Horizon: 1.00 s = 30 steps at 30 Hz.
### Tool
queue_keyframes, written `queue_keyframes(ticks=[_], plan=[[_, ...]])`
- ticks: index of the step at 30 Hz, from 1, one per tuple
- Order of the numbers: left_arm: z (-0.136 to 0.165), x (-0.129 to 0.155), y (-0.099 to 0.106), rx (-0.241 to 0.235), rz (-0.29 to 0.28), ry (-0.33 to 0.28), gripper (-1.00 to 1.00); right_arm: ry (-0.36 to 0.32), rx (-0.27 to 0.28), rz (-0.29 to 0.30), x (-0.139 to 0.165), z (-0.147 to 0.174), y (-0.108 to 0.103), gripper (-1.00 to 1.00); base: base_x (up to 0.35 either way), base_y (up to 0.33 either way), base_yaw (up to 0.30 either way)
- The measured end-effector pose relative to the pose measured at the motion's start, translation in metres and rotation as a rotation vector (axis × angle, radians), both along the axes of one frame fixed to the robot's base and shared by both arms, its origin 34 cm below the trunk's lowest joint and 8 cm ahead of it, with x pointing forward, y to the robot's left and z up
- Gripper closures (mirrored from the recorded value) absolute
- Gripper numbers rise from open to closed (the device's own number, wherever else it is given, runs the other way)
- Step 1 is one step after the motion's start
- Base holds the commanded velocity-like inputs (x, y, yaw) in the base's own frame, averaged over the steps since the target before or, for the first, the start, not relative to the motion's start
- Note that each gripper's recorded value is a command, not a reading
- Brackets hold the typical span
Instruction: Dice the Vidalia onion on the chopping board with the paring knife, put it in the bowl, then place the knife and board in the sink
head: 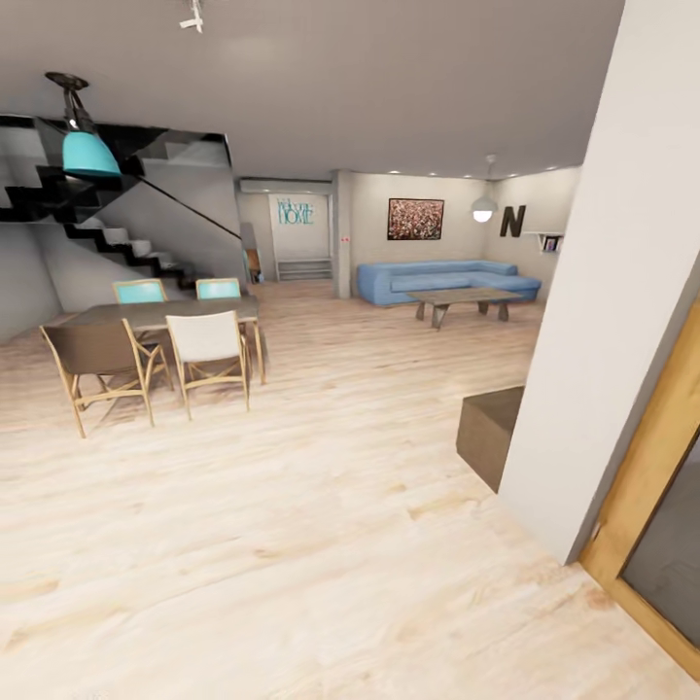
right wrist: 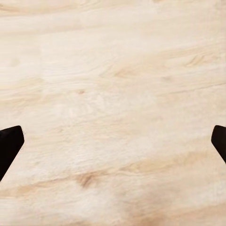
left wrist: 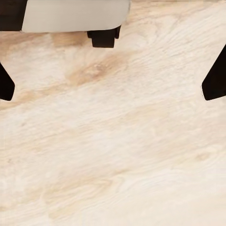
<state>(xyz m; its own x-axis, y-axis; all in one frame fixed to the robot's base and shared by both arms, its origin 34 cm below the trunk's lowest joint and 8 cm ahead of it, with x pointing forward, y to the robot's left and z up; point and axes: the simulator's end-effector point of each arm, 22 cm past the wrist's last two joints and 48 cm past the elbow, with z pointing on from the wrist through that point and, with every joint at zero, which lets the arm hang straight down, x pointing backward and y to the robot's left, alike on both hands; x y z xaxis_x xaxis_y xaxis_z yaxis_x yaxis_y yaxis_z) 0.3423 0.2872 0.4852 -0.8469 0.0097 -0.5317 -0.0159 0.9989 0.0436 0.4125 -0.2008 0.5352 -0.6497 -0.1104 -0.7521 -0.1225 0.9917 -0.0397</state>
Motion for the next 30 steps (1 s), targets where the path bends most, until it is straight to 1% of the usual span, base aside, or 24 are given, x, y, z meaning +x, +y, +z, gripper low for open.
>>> queue_keyframes(ticks=[30], plan=[[0.0007,0.0015,-0.0028,-0.006,-0.006,-0.006,-1.0,0.0,0.0,0.0,-0.0001,0.0,0.0002,-1.0,0.0,0.0,0.275]])
